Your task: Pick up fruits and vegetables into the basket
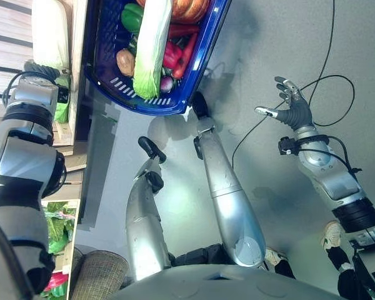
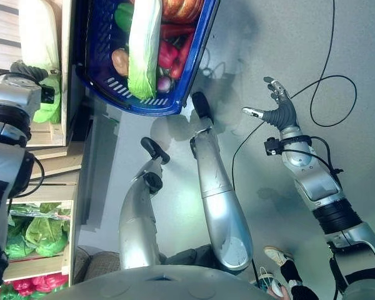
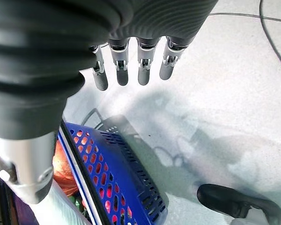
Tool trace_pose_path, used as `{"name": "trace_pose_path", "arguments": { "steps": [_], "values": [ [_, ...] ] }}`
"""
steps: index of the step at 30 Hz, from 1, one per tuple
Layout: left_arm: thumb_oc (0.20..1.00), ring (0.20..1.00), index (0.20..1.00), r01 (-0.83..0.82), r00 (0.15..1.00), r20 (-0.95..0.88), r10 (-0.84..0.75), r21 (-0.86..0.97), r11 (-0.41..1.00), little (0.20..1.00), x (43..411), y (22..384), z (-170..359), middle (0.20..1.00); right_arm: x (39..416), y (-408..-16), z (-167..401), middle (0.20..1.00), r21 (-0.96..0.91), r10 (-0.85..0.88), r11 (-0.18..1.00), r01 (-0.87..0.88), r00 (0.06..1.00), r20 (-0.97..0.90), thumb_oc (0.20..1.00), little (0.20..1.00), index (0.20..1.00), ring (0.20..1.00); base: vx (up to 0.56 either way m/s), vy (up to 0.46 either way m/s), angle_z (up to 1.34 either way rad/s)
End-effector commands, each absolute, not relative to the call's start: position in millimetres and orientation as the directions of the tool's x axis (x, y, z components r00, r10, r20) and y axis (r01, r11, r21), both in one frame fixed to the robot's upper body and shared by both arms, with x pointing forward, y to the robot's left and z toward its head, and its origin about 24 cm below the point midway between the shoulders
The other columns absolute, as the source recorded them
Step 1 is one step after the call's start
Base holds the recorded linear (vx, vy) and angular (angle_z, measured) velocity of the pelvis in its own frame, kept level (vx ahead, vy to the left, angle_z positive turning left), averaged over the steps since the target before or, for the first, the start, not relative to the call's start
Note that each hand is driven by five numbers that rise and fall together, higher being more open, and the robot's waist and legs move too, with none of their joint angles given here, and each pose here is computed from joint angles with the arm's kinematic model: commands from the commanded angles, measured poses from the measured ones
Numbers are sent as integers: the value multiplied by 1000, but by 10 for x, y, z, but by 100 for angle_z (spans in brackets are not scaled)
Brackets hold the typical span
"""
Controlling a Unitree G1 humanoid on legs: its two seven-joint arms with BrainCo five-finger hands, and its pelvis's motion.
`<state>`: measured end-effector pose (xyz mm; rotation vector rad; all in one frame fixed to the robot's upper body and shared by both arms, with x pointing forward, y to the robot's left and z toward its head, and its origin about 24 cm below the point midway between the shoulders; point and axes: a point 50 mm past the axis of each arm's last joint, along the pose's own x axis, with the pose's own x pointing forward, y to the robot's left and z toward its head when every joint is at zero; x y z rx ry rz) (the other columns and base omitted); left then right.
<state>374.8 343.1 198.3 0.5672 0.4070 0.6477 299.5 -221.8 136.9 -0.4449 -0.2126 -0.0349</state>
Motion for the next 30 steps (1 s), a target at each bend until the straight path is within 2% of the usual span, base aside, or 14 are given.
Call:
{"name": "trace_pose_path", "arguments": {
  "steps": [1,8,17,24,30],
  "values": [
    [200,200,200,-232,642,-454,618,653,721,200,3555,3345,1078,200,2956,-2178,1332,1000,-382,31,922,64,971,237,1000,1000,1000,1000,0,0,0],
    [200,200,200,-236,664,-439,605,645,727,200,3577,3248,983,200,2939,-2157,1353,1000,-378,37,924,66,965,260,1000,1000,1000,1000,0,0,0],
    [200,200,200,-286,750,-362,554,578,764,200,3570,3189,867,200,2833,-2107,1406,1000,-375,60,925,64,948,311,1000,1000,1000,1000,-4,1,1],
    [200,200,200,-358,867,-136,479,500,789,200,3539,3051,900,200,2689,-2002,1546,1000,-357,164,934,-23,914,372,1000,1000,1000,1000,-29,-18,4],
    [200,200,200,-387,920,152,360,483,786,200,3386,2739,1009,200,2603,-1886,1619,1000,-154,268,962,-225,887,375,1000,1000,1000,1000,-53,-78,17]
  ]
}}
